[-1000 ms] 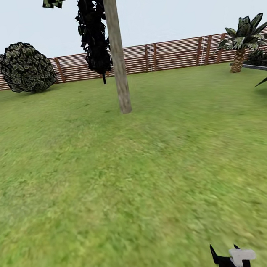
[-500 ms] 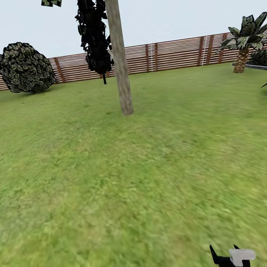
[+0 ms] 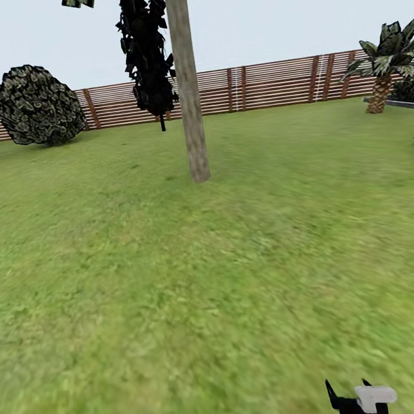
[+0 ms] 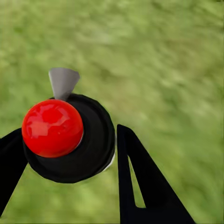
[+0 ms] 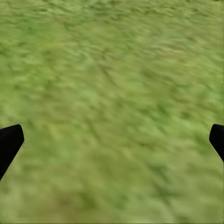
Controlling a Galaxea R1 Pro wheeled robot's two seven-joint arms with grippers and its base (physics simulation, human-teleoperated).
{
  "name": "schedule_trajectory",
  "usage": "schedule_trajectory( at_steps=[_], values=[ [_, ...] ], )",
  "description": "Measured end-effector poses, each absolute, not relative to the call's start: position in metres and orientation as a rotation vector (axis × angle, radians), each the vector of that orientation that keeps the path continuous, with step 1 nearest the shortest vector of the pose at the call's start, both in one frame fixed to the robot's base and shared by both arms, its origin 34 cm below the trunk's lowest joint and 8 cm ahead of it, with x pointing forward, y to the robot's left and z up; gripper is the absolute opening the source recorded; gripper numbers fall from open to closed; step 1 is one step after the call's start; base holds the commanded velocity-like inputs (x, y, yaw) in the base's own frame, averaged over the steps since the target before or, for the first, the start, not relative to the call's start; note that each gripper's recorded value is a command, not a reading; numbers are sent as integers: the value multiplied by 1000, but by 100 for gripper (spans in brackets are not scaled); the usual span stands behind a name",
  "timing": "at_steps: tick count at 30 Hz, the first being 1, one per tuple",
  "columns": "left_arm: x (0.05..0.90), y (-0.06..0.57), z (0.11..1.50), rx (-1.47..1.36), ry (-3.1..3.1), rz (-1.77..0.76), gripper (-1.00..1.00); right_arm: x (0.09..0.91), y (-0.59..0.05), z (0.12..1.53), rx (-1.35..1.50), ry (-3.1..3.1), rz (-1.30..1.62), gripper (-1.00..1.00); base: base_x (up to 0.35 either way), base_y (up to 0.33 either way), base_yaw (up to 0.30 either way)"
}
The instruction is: In the garden, pick up the pesticide atomizer on the floor and spray pesticide onto both trees until each tree trunk is fully covered.
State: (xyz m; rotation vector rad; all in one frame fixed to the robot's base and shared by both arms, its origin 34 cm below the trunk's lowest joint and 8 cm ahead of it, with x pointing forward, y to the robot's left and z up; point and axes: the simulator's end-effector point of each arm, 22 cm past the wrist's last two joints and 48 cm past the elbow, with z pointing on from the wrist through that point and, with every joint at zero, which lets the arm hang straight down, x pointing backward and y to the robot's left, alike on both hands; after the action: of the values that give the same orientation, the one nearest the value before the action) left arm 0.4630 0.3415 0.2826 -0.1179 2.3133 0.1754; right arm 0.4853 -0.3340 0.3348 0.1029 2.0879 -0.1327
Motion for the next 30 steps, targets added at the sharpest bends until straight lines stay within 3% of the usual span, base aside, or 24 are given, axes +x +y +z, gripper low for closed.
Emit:
schedule_trajectory(
  at_steps=[30],
  values=[
    [463,341,283,-118,2313,175,-100,485,-334,335,104,2088,-132,100,336,3,0]
  ],
)
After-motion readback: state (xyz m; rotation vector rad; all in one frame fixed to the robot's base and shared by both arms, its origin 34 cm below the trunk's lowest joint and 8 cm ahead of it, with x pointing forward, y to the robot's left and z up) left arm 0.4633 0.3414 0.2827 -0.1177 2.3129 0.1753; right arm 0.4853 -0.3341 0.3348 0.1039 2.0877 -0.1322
